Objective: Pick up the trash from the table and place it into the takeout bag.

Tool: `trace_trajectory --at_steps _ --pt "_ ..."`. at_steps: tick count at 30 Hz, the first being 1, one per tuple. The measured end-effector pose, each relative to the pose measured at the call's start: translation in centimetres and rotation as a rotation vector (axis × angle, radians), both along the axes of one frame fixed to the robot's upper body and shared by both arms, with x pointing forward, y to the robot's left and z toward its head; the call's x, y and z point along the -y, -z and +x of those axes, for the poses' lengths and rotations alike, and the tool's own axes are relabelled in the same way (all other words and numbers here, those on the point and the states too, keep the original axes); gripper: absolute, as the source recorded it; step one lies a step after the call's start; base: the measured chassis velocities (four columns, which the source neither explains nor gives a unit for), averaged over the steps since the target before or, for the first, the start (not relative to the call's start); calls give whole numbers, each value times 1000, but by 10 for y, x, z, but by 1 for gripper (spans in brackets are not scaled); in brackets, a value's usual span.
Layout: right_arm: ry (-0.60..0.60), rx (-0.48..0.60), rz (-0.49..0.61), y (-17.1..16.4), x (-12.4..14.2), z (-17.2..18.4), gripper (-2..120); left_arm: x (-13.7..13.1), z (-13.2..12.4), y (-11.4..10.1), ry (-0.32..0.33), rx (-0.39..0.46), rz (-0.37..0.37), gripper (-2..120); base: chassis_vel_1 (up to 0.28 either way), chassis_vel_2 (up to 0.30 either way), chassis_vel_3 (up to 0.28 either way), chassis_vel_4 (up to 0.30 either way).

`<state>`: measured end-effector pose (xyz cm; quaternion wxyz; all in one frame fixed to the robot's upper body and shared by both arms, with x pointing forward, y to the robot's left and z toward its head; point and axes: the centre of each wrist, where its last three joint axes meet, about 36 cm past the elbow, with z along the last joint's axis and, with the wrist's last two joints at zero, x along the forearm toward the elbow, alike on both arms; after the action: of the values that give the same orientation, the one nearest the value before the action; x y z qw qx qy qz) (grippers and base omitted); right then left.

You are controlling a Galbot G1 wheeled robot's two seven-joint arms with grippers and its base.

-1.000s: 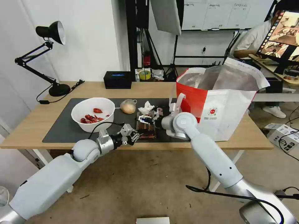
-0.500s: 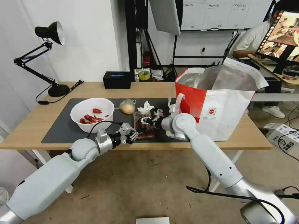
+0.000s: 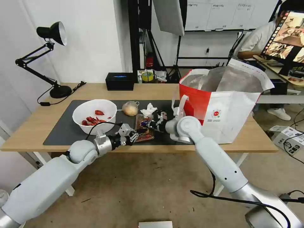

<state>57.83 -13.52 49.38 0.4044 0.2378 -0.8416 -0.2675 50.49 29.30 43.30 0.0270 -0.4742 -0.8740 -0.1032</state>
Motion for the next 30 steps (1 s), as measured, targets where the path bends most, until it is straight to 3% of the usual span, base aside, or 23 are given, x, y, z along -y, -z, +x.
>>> trace_trajectory --at_steps 10,19,26,30 --pt "-10 24 37 -5 -1 -6 0 -40 -36 -9 -68 7 -14 0 0 0 0 0" --pt "-20 61 74 -15 -2 -14 0 -55 -71 -4 -108 5 -41 0 0 0 0 0" --pt "-32 87 116 -19 3 -29 0 -78 -97 -1 -208 20 -65 0 0 0 0 0" --pt "-23 135 203 -25 18 -45 0 -83 -113 4 -263 18 -108 0 0 0 0 0"
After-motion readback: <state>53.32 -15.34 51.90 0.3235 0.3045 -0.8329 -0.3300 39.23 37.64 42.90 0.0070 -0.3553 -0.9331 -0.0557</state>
